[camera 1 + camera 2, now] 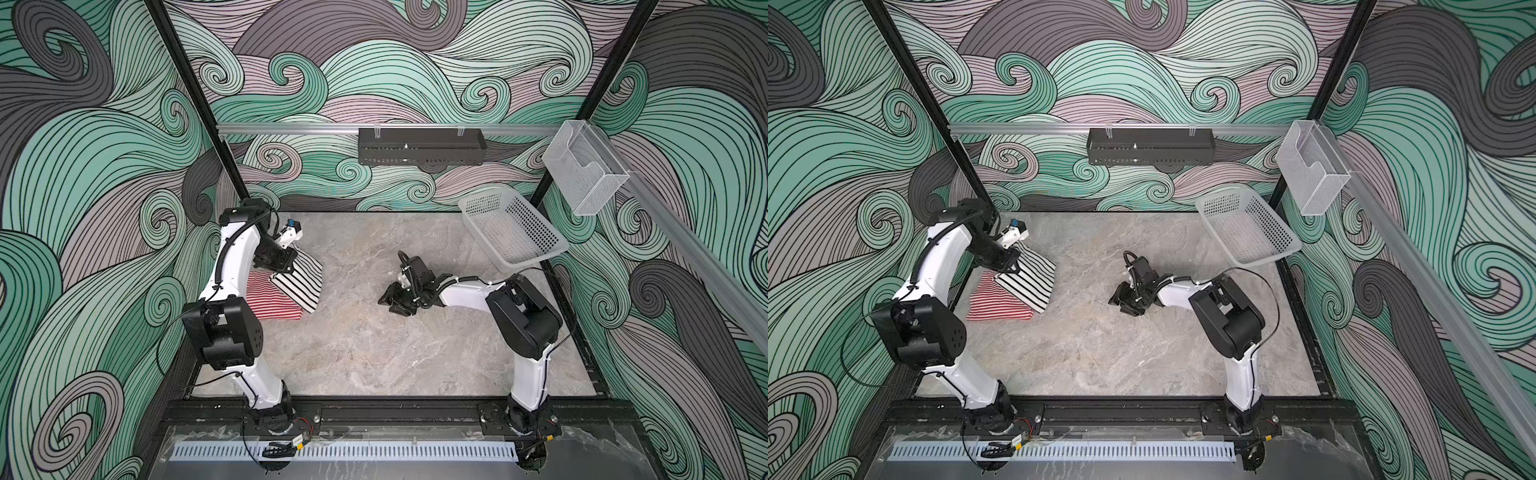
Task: Fold and stack the tank tops
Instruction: 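Carry the striped top onto the red-and-white top with left gripper while right releases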
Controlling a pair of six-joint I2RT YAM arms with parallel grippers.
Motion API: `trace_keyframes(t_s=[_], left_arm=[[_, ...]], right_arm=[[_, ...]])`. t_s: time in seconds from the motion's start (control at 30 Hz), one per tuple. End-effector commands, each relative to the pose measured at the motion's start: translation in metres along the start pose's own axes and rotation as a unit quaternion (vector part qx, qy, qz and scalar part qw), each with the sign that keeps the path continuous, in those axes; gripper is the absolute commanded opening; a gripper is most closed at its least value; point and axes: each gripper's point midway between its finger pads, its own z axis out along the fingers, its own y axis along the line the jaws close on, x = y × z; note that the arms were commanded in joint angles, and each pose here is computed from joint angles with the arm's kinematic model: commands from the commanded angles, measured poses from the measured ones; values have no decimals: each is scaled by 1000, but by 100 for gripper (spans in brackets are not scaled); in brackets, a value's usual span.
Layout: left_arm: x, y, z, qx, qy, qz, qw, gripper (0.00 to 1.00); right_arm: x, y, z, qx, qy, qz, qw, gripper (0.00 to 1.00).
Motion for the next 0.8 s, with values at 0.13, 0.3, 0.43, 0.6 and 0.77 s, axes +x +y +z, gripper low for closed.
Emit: trace_keyframes(t_s=[0.13, 0.3, 0.43, 0.6, 0.77], left_arm=[[26, 30, -12, -16, 11, -6, 1000, 0], [42, 58, 4, -15, 19, -38, 999, 0], [53, 70, 25, -13, 32, -48, 998, 0], [63, 91, 54, -36, 46, -70, 996, 0], [70, 113, 79, -66, 59, -94, 992, 0]], right_arm=[[-2, 2, 4, -5, 2, 6, 1000, 52], [-1, 0, 3, -3, 2, 8, 1000, 52], [0, 0, 5, -4, 2, 8, 1000, 52], [0, 4, 4, -7, 3, 6, 1000, 52], [2, 3, 2, -6, 3, 5, 1000, 52]])
